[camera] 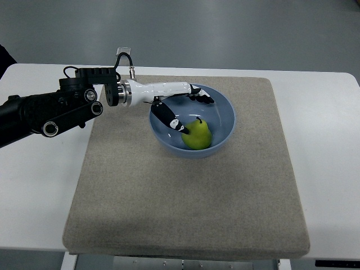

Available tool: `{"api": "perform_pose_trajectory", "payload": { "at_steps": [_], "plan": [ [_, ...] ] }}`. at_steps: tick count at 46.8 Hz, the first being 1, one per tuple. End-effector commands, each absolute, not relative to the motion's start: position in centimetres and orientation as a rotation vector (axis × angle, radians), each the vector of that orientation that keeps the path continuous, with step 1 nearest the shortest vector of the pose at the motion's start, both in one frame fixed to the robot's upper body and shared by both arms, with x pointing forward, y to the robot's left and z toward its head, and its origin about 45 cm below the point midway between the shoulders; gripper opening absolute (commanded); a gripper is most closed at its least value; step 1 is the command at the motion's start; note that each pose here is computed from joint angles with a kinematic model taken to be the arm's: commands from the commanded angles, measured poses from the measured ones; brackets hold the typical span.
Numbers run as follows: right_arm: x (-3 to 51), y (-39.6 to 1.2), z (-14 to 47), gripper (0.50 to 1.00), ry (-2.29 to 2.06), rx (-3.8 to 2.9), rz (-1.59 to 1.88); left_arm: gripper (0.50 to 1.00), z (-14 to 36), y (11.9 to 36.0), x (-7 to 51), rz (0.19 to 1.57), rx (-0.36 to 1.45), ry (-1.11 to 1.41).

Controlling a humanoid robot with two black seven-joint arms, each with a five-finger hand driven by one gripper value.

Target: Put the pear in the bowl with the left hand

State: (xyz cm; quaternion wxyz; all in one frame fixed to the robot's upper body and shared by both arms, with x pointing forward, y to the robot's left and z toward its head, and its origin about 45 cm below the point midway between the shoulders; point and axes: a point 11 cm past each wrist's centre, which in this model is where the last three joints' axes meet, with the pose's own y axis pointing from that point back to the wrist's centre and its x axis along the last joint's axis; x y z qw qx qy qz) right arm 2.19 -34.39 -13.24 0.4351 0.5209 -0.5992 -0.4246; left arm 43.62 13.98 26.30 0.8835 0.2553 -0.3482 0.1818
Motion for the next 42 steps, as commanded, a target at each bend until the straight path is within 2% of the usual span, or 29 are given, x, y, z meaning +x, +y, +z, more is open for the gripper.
{"api": "perform_pose_trajectory", "payload": {
  "at_steps": [1,6,13,27,42],
  "plan": [
    [2.2,-34.4,-13.2,0.926,-1.491,1.297,-1.058,0.881,26.5,14.0,43.7,0.384,0.528,-0.727],
    [2.2,-34.4,-13.2,0.926,-1.491,1.297,-1.058,0.881,27.4,14.0,44.2,0.405,0.513,-0.740],
    [2.2,-34.4,-13.2,0.926,-1.491,1.297,-1.058,0.881,30.0,15.0,45.8,0.507,0.462,-0.766],
    [2.2,-34.4,-13.2,0.926,-1.492,1.296,-1.057,0.881,31.7,20.7,49.6,0.775,0.479,-0.762],
    [2.2,-34.4,-13.2,0.926,-1.491,1.297,-1.058,0.881,32.1,25.1,51.4,1.087,0.308,-0.519]
  ]
}}
